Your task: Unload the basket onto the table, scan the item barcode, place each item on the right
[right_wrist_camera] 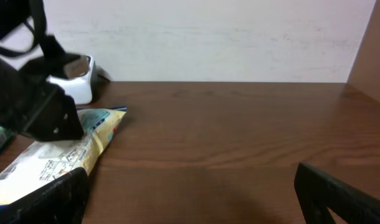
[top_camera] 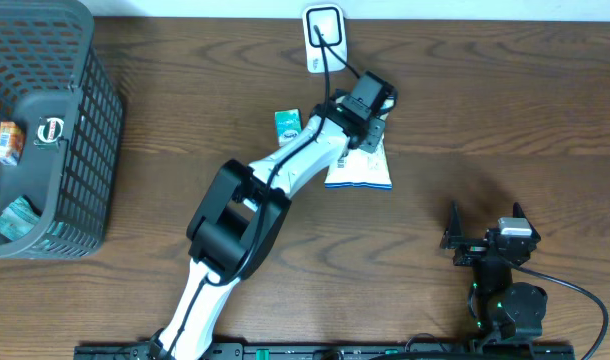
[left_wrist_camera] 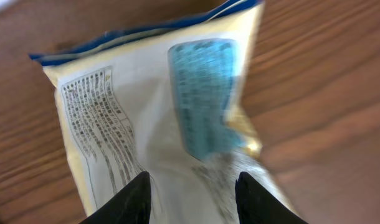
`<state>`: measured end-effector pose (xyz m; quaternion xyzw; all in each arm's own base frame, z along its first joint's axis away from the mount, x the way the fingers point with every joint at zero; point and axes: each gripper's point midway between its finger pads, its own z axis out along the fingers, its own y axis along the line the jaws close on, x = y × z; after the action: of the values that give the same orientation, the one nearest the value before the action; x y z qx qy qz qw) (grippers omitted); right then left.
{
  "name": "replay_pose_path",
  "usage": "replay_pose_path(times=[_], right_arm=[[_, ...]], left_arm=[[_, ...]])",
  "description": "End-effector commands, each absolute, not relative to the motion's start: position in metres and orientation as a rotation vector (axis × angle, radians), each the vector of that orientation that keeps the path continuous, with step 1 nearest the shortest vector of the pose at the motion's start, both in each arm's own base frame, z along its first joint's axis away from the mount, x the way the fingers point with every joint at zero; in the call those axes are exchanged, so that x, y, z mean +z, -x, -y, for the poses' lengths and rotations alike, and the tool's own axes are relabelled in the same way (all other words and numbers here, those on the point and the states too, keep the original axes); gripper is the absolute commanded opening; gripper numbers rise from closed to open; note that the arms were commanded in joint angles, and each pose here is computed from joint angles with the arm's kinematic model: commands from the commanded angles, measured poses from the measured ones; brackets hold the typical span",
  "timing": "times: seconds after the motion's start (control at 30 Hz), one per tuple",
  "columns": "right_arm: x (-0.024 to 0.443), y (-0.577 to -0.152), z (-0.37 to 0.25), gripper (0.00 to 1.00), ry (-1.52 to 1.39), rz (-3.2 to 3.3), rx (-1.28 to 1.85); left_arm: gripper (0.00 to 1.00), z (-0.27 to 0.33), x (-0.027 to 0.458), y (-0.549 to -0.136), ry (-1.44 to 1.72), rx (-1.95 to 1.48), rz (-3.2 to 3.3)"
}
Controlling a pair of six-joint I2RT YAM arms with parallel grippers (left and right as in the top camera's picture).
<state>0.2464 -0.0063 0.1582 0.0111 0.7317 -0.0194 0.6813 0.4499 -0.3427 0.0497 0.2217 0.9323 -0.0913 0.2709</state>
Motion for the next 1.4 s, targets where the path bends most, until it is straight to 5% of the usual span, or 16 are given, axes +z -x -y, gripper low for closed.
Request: replay_pose_path(times=[0.0,0.17,0.4,0.7,1.13,1.37], right_arm=[[0.158,-0.246,0.007,0.99,-0.022,-1.641,-0.052],[0.158,-0.246,0.007,0.99,-0.022,-1.641,-0.052],[0.158,-0.246,0.007,0.99,-0.022,-1.641,-0.052],[0.158,-0.246,0.007,0.99,-0.022,-1.641,-0.052],[0.158,-0.246,0.007,0.99,-0.022,-1.642,-0.052],[0.158,-0.246,0.007,0.99,-0.022,-1.642,-0.052]], left_arm=[[0.43,0.337,0.126,-0.452,-0.524,-0.296,-2.407],[0.43,0.321,0.126,-0.426,-0.381,-0.314,-2.554],[0.43,0.321,0.056,-0.377,-0.418,-0.332,-2.815],[0.43,0.338,0.005,-0.396,-0.417,-0.344,-2.788],[0.43,0.328,0.032,-0.43,-0.336,-0.386,-2.707],[0.43,0.328,0.128,-0.442,-0.327,-0.48,-2.516]])
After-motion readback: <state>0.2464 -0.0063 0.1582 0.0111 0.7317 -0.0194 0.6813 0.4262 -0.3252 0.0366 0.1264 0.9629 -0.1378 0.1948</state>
